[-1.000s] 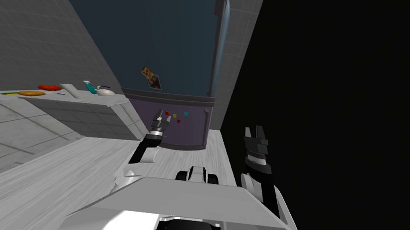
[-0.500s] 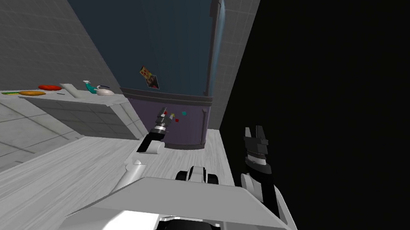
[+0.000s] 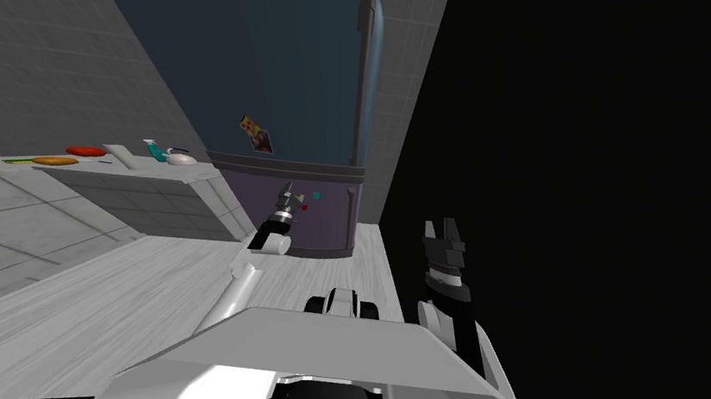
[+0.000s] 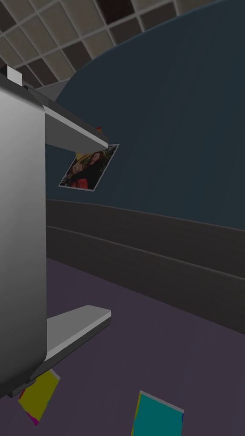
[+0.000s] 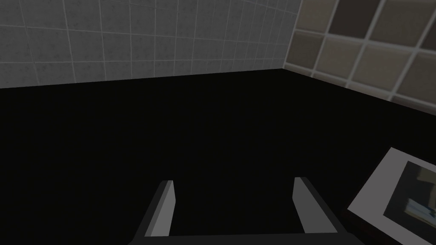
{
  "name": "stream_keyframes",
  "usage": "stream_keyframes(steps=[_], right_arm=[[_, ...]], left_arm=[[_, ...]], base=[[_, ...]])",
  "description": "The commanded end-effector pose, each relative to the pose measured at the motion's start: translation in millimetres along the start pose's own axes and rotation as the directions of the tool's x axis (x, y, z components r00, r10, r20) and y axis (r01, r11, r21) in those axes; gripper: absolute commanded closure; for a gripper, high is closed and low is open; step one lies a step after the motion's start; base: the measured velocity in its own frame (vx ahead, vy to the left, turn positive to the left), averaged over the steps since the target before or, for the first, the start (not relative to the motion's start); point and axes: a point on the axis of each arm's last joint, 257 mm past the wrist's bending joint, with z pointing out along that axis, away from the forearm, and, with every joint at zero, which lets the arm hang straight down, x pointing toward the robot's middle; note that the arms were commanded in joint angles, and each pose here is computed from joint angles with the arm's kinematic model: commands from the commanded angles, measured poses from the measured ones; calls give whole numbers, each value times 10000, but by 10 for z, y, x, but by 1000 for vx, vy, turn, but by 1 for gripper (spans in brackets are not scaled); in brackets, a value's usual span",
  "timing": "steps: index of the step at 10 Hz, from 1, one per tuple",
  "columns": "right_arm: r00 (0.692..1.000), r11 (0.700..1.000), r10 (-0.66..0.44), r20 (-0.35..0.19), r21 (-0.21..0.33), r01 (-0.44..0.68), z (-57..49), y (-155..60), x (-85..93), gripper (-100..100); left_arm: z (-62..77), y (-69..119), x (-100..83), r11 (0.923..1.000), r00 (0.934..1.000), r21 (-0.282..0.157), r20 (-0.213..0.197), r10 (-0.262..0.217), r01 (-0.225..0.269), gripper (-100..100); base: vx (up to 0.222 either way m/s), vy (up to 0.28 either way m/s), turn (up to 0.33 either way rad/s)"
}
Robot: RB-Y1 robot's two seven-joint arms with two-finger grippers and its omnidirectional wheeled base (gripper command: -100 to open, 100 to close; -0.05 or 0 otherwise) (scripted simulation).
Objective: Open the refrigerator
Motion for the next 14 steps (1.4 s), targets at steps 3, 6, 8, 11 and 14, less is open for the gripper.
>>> stream_keyframes(steps=[3, 6, 8, 11, 14], right_arm=[[10000, 10000, 0, 0, 0, 0, 0, 0, 0, 0], [10000, 10000, 0, 0, 0, 0, 0, 0, 0, 0], [10000, 10000, 0, 0, 0, 0, 0, 0, 0, 0], [10000, 10000, 0, 0, 0, 0, 0, 0, 0, 0], [10000, 10000, 0, 0, 0, 0, 0, 0, 0, 0]], left_arm=[[383, 88, -16, 9980, 9984, -293, 97, -549, 551, -100], [552, 135, -24, 9956, 9966, -464, 165, -802, 809, -100], [723, 178, -29, 9922, 9941, -648, 241, -1055, 1069, -100], [989, 287, -75, 9816, 9874, -1110, 482, -1508, 1553, -100], [1233, 290, -27, 9742, 9821, -1270, 528, -1809, 1863, -100]], base=[[-23, -61, -1], [-17, -48, -1], [-18, -46, -1], [-29, -59, -1], [-24, -62, 0]])
